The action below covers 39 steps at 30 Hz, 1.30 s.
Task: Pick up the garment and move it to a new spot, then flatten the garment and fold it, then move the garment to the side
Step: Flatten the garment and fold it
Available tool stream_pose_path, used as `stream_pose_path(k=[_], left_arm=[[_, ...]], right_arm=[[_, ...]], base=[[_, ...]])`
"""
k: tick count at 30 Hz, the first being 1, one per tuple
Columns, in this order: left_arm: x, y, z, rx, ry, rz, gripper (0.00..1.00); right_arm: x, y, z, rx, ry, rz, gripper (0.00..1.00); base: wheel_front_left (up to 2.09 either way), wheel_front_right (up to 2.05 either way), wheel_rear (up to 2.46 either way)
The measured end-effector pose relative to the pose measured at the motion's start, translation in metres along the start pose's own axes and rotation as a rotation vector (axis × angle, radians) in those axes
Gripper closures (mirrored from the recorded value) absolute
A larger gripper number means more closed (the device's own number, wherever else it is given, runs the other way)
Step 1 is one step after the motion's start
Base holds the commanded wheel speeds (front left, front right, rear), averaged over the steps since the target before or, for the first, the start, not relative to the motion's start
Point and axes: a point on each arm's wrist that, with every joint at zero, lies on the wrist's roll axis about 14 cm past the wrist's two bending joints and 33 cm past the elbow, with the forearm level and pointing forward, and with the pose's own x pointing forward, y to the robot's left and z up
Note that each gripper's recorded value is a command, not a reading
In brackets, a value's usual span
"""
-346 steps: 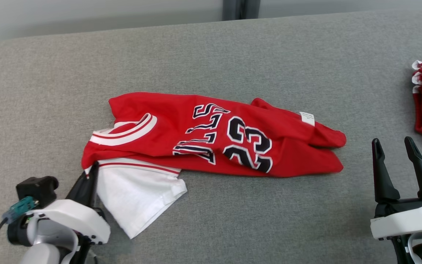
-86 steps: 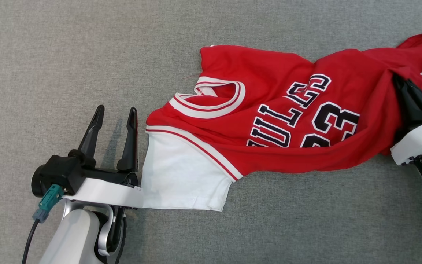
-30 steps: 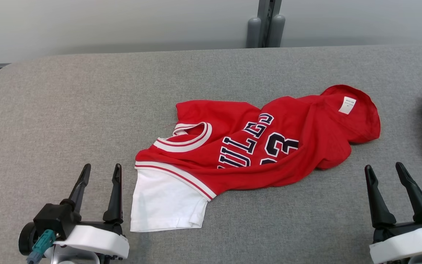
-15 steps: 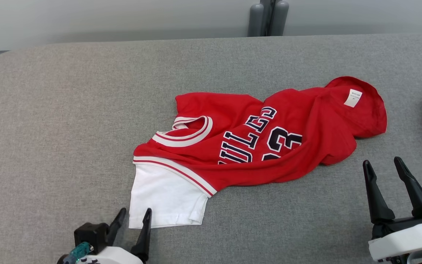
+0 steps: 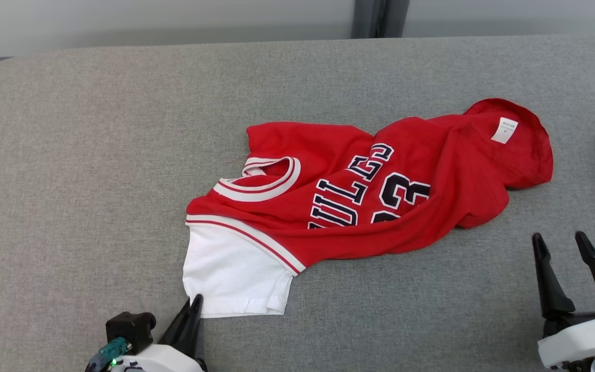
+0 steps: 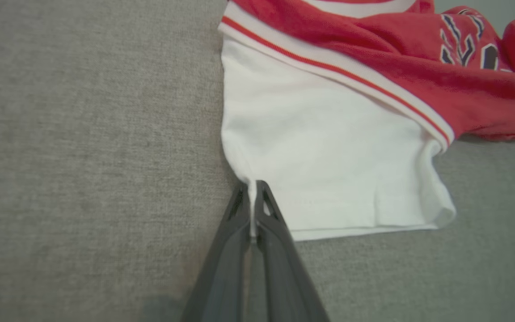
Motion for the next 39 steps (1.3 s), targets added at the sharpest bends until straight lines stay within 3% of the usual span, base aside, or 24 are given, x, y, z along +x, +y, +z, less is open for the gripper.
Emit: stream_pose_path(k=[9, 16, 23, 24, 26, 27, 28, 33, 39], left_arm=[[0.015, 0.007, 0.010, 0.013, -0.017, 0.009, 1.00], [0.029, 0.008, 0.016, 0.030, -0.032, 0.004, 1.00], [0.033, 0.010, 0.018, 0.028, -0.043, 0.010, 1.00], [0.033, 0.010, 0.018, 0.029, -0.043, 0.010, 1.00], [0.034, 0.010, 0.018, 0.030, -0.045, 0.010, 1.00], [0.034, 0.010, 0.019, 0.030, -0.046, 0.009, 1.00], [0.035, 0.010, 0.020, 0.031, -0.050, 0.009, 1.00], [0.034, 0.011, 0.026, 0.032, -0.082, 0.014, 1.00], [0.033, 0.014, 0.054, 0.048, -0.182, 0.023, 1.00]], right_arm=[[0.021, -0.021, -0.030, 0.006, 0.082, -0.026, 0.00], [0.058, -0.006, -0.047, -0.018, 0.140, 0.057, 0.00], [0.072, 0.005, -0.067, -0.022, 0.208, 0.109, 0.00], [0.073, 0.007, -0.069, -0.023, 0.218, 0.116, 0.15], [0.075, 0.009, -0.072, -0.021, 0.231, 0.125, 0.59], [0.075, 0.010, -0.075, -0.017, 0.240, 0.132, 0.74], [0.076, 0.011, -0.076, -0.015, 0.247, 0.138, 1.00], [0.074, 0.009, -0.076, 0.003, 0.233, 0.136, 1.00], [0.070, 0.004, -0.046, 0.030, 0.104, 0.117, 1.00]], base=[[0.00, 0.00, 0.00], [0.00, 0.00, 0.00], [0.00, 0.00, 0.00], [0.00, 0.00, 0.00], [0.00, 0.00, 0.00], [0.00, 0.00, 0.00], [0.00, 0.00, 0.00], [0.00, 0.00, 0.00], [0.00, 0.00, 0.00]])
